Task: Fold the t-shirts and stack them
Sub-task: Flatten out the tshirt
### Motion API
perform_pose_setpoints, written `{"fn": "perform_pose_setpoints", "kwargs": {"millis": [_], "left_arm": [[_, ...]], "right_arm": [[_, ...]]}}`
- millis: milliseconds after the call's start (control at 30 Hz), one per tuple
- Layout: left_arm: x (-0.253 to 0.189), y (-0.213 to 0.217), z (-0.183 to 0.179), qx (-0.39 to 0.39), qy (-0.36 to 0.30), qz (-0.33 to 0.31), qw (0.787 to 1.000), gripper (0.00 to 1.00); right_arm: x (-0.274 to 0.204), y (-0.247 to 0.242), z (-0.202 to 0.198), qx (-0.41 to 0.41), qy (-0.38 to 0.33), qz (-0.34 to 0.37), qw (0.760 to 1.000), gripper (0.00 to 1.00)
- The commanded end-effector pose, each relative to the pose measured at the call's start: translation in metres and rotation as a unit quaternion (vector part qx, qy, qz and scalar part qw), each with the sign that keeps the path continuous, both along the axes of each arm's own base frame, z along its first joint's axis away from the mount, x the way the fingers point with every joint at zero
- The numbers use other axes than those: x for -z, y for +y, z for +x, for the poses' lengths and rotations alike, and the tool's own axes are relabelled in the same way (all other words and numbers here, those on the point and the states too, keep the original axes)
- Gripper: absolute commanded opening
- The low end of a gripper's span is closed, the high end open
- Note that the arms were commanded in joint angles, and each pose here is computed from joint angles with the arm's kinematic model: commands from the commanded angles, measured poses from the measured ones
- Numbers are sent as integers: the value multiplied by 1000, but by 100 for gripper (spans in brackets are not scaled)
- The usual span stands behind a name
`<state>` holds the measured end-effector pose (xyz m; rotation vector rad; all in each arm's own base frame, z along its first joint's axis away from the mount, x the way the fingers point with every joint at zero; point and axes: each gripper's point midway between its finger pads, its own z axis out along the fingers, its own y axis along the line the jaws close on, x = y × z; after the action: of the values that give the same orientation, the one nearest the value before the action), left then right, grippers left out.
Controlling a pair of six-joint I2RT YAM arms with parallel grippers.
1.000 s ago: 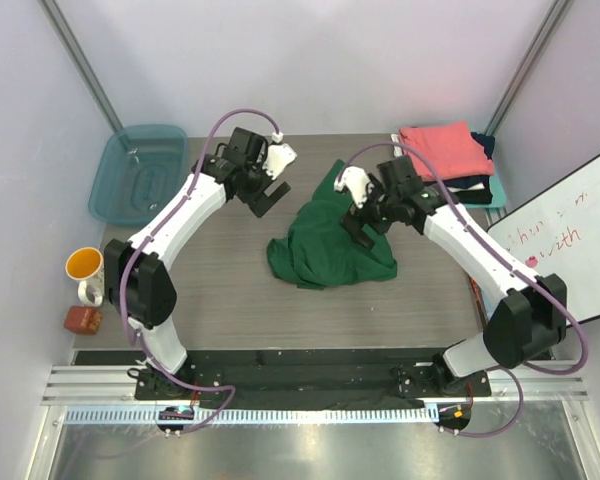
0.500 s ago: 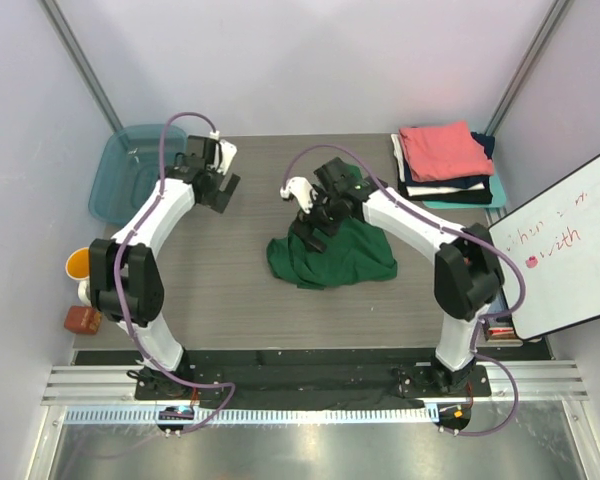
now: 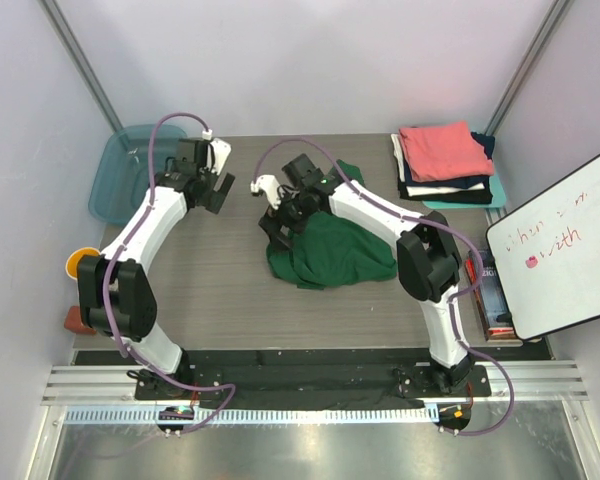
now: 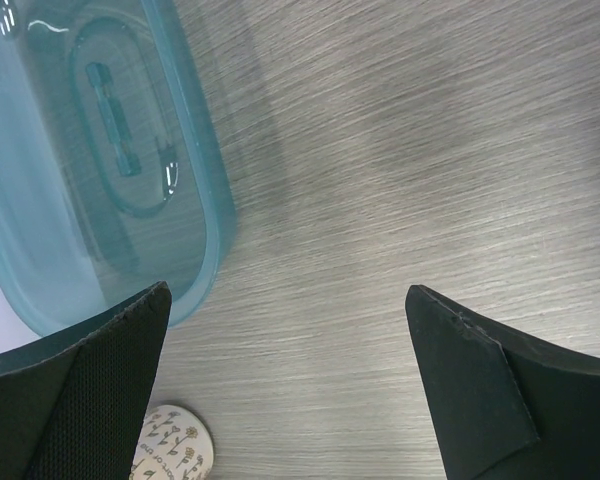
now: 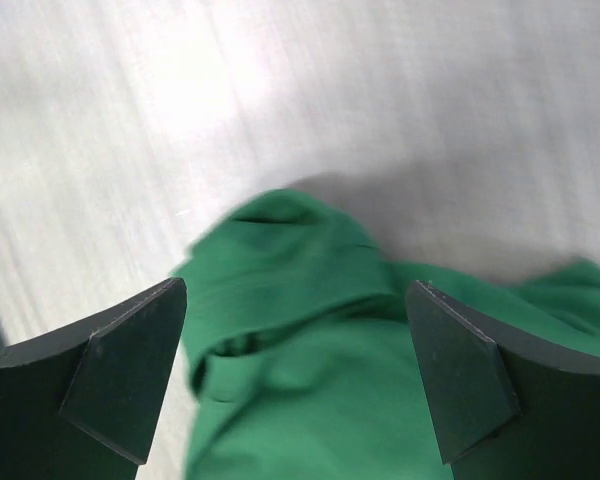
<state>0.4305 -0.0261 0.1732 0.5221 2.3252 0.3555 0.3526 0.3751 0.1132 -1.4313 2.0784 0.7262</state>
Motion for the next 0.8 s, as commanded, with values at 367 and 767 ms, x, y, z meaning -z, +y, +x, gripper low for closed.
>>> {"fn": "perform_pose_setpoints", "kwargs": {"millis": [367, 767], "left_arm": [[-23, 10, 4, 10, -39, -20, 999, 100], [-8, 3, 6, 25, -22, -45, 998, 100]], "right_arm": [[49, -2, 13, -13, -49, -88, 995, 78], [-23, -29, 44, -21, -189, -137, 972, 1]]}}
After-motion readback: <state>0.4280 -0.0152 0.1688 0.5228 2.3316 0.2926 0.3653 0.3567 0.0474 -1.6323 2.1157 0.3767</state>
